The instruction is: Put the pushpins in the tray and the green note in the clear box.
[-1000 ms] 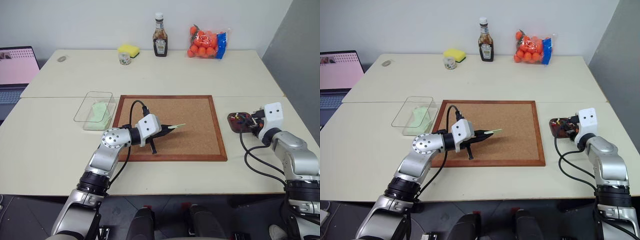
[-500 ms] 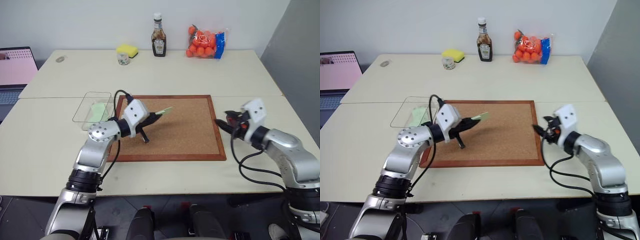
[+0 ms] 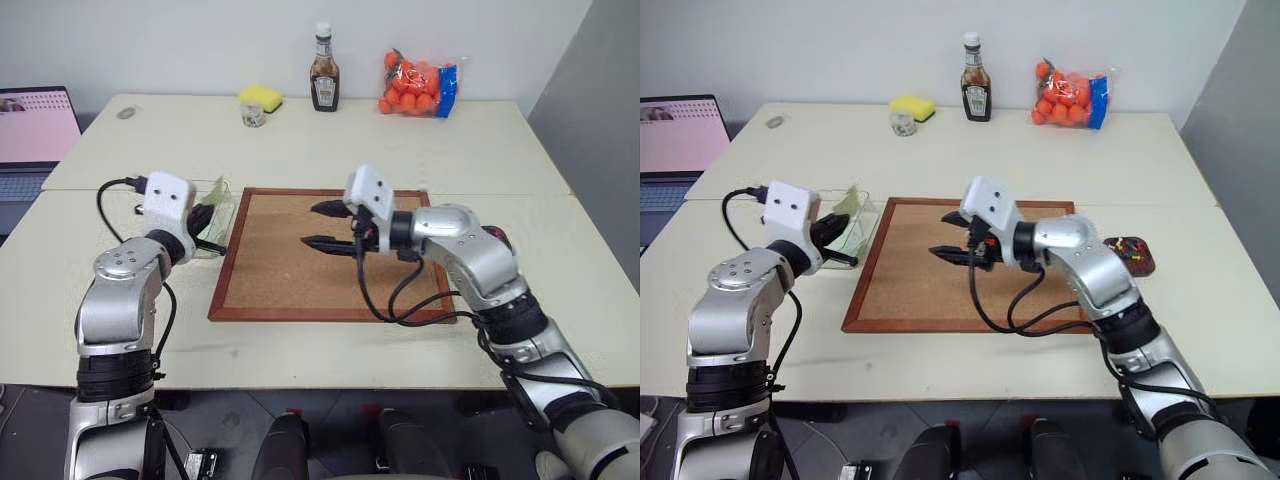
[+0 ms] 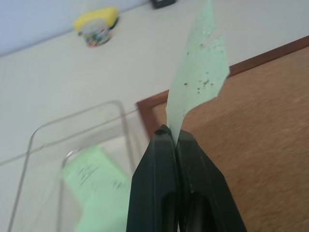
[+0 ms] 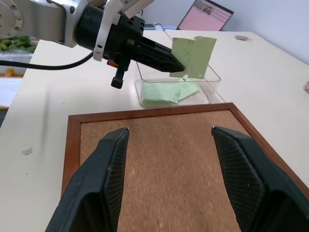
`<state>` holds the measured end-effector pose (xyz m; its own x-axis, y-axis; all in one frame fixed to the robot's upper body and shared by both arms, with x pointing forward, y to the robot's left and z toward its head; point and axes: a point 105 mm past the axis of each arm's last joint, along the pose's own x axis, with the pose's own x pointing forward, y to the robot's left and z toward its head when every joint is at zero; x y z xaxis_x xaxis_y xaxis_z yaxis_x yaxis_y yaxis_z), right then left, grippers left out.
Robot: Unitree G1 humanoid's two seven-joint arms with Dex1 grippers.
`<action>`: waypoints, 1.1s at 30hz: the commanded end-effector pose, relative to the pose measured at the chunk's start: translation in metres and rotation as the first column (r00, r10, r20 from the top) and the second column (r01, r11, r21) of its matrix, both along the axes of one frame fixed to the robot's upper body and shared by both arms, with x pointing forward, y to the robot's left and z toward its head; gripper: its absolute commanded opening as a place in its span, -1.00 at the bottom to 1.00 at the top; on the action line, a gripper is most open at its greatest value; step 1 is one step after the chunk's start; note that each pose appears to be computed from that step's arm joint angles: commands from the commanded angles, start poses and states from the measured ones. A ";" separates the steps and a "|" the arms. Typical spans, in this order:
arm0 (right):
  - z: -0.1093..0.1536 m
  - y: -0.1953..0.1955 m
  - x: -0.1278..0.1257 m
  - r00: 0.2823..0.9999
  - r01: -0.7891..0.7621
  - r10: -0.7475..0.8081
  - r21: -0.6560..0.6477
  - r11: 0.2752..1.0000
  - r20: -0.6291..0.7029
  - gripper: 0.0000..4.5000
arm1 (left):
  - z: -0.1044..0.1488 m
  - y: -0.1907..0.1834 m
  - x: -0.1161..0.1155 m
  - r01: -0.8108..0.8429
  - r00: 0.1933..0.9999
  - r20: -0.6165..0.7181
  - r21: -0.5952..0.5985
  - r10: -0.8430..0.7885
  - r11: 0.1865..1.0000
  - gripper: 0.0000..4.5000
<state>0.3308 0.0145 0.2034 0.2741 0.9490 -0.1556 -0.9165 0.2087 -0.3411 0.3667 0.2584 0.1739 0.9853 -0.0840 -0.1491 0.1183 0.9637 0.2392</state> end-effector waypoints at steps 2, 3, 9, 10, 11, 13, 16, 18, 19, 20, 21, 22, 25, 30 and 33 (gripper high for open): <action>0.014 0.013 0.000 0.996 -0.049 0.049 -0.001 0.999 0.078 0.28 | 0.019 0.010 -0.001 -0.108 0.992 0.064 -0.076 0.113 0.991 -1.00; 0.015 0.015 0.000 0.995 -0.053 0.052 0.004 0.999 0.081 0.28 | 0.020 0.014 0.001 -0.133 0.988 0.067 -0.094 0.140 0.987 -1.00; 0.016 0.020 -0.001 0.994 -0.068 0.067 0.013 0.998 0.081 0.28 | 0.018 0.014 0.006 -0.153 0.985 0.047 -0.169 0.163 0.974 -1.00; 0.016 0.021 -0.001 0.994 -0.069 0.068 0.014 0.998 0.081 0.28 | 0.016 0.014 0.007 -0.164 0.984 0.041 -0.187 0.175 0.969 -1.00; 0.017 0.021 -0.001 0.994 -0.068 0.066 0.016 0.998 0.082 0.29 | 0.015 0.015 0.007 -0.172 0.983 0.035 -0.204 0.183 0.964 -0.83; 0.018 0.020 -0.001 0.995 -0.065 0.063 0.019 0.998 0.083 0.29 | 0.013 0.016 0.008 -0.189 0.979 0.024 -0.240 0.201 0.952 -0.70; 0.019 0.020 0.000 0.995 -0.063 0.061 0.020 0.998 0.083 0.29 | 0.013 0.015 0.009 -0.201 0.977 0.015 -0.276 0.213 0.940 -0.44; 0.019 0.019 -0.001 0.995 -0.062 0.060 0.020 0.998 0.082 0.29 | 0.014 0.014 0.009 -0.203 0.976 0.016 -0.276 0.215 0.940 -0.28; 0.019 0.019 0.000 0.995 -0.061 0.059 0.019 0.998 0.082 0.29 | 0.014 0.014 0.009 -0.205 0.976 0.016 -0.276 0.218 0.939 -0.17; 0.019 0.019 0.000 0.995 -0.060 0.058 0.020 0.998 0.082 0.29 | 0.015 0.015 0.009 -0.210 0.974 0.019 -0.278 0.224 0.937 -0.09; 0.019 0.018 0.000 0.995 -0.059 0.057 0.021 0.998 0.081 0.29 | 0.015 0.016 0.009 -0.218 0.972 0.023 -0.289 0.235 0.932 0.02; 0.019 0.018 0.000 0.995 -0.057 0.055 0.022 0.998 0.081 0.29 | 0.016 0.016 0.010 -0.225 0.970 0.024 -0.303 0.244 0.926 0.06; 0.019 0.017 0.001 0.995 -0.052 0.050 0.026 0.998 0.081 0.29 | 0.021 0.018 0.011 -0.239 0.963 0.040 -0.317 0.265 0.918 0.34; 0.023 0.013 0.001 0.996 -0.035 0.030 0.061 0.998 0.079 0.29 | 0.040 0.005 0.011 -0.165 0.969 0.142 -0.235 0.202 0.958 0.84; 0.020 -0.008 -0.001 0.997 0.050 -0.058 0.153 0.987 0.048 0.29 | 0.046 -0.033 -0.002 0.060 0.980 0.193 -0.067 -0.046 0.996 0.84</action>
<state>0.3316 0.0221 0.2117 0.2760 0.9578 -0.0799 -0.9062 0.2316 -0.3536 0.3752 0.2506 0.1999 0.9994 0.0021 -0.0331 0.0003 0.9973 0.0729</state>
